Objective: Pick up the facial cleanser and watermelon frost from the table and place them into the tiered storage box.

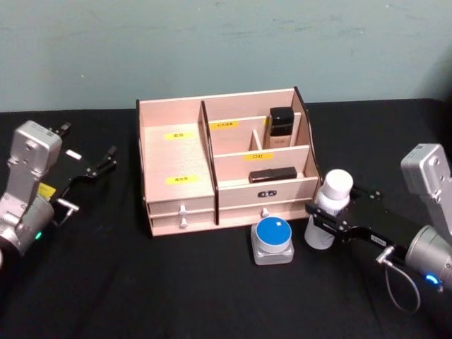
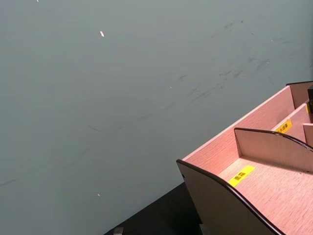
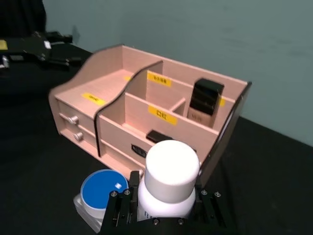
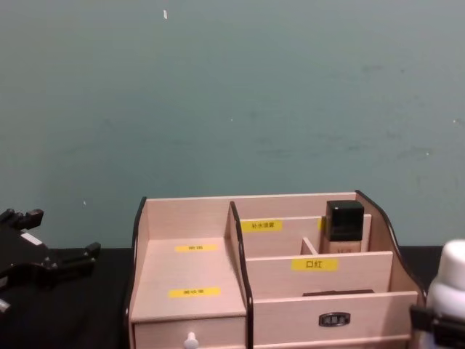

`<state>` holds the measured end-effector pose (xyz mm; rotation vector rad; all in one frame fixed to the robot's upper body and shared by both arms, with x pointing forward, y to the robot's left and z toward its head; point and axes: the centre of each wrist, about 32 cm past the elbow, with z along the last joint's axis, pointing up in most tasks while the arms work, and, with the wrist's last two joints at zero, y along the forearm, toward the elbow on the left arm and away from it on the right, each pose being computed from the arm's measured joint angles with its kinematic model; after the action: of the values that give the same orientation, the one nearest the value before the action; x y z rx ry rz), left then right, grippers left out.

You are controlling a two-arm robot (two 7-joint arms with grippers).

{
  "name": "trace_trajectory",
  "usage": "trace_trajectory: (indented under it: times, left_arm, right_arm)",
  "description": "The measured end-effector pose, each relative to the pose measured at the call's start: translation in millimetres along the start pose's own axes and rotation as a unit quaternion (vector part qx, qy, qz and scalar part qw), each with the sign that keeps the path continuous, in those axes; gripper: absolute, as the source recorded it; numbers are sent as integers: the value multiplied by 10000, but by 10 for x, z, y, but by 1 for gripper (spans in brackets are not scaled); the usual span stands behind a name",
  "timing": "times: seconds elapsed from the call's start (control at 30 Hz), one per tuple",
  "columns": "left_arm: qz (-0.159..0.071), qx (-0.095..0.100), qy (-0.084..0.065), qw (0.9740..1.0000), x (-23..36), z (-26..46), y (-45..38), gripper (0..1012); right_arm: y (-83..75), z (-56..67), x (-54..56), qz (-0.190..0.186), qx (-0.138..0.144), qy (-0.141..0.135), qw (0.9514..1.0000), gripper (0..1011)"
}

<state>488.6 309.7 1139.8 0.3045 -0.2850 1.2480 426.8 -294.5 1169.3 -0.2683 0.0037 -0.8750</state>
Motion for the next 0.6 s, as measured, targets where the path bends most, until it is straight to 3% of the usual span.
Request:
trace_trajectory:
  times: [0.33, 0.6]
  left_arm:
    - [0, 0, 0, 10000, 0, 0, 0, 1001]
    - [0, 0, 0, 10000, 0, 0, 0, 1001]
  right_arm:
    - [-75, 318, -80, 317, 214, -169, 9991, 613]
    - [8, 529, -91, 515, 431, -293, 9973, 613]
